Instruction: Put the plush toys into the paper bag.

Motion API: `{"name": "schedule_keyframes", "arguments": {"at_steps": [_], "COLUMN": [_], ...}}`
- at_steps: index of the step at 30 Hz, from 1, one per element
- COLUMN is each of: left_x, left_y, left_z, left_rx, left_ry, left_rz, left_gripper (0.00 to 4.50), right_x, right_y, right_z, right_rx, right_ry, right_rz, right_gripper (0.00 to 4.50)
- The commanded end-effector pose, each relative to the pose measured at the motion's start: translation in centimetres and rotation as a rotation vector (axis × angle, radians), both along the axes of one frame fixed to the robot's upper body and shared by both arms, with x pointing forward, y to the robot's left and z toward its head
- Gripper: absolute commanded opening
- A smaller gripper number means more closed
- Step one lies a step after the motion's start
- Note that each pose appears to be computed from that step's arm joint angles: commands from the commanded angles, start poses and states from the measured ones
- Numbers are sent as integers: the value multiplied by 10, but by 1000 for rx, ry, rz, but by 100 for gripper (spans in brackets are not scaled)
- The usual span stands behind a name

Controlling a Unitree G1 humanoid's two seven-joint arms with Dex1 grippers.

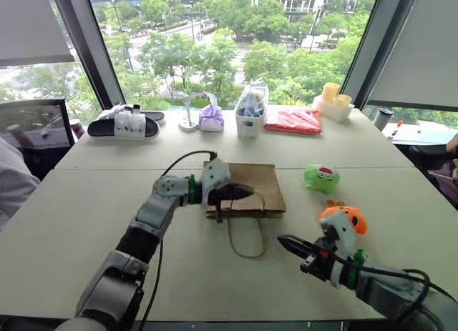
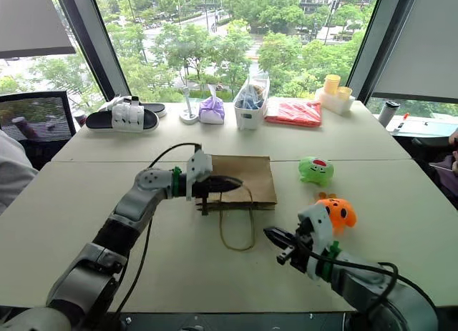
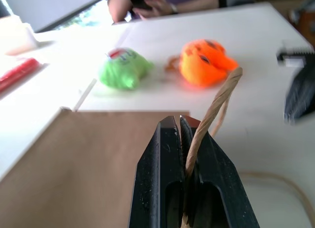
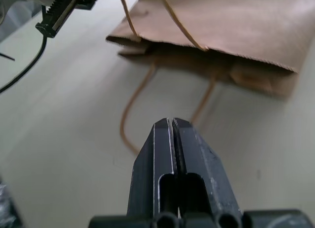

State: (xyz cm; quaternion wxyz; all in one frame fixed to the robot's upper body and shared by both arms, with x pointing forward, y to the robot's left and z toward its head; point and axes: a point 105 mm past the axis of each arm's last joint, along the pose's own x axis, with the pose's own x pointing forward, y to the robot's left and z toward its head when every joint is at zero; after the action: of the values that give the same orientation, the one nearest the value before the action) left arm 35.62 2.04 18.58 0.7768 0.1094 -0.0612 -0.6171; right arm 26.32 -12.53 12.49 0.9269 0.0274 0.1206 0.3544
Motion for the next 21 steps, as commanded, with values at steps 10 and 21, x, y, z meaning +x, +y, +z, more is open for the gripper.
{"name": "schedule_keyframes", "arguments": {"at_steps": [10, 21], "left_x": [10, 0], "left_y": [-16, -20], "left_z": [38, 44], "left_rx": [-249, -368], "left_ry": [184, 308], "left_rz": [85, 68], "left_gripper": [11, 11], "right_x": [68, 118], "right_y": [14, 42], "right_z": [7, -21], "right_rx": [-66, -110], "right_ry": [-176, -132], "right_rz": [-104, -130], "right_gripper": [0, 0]}}
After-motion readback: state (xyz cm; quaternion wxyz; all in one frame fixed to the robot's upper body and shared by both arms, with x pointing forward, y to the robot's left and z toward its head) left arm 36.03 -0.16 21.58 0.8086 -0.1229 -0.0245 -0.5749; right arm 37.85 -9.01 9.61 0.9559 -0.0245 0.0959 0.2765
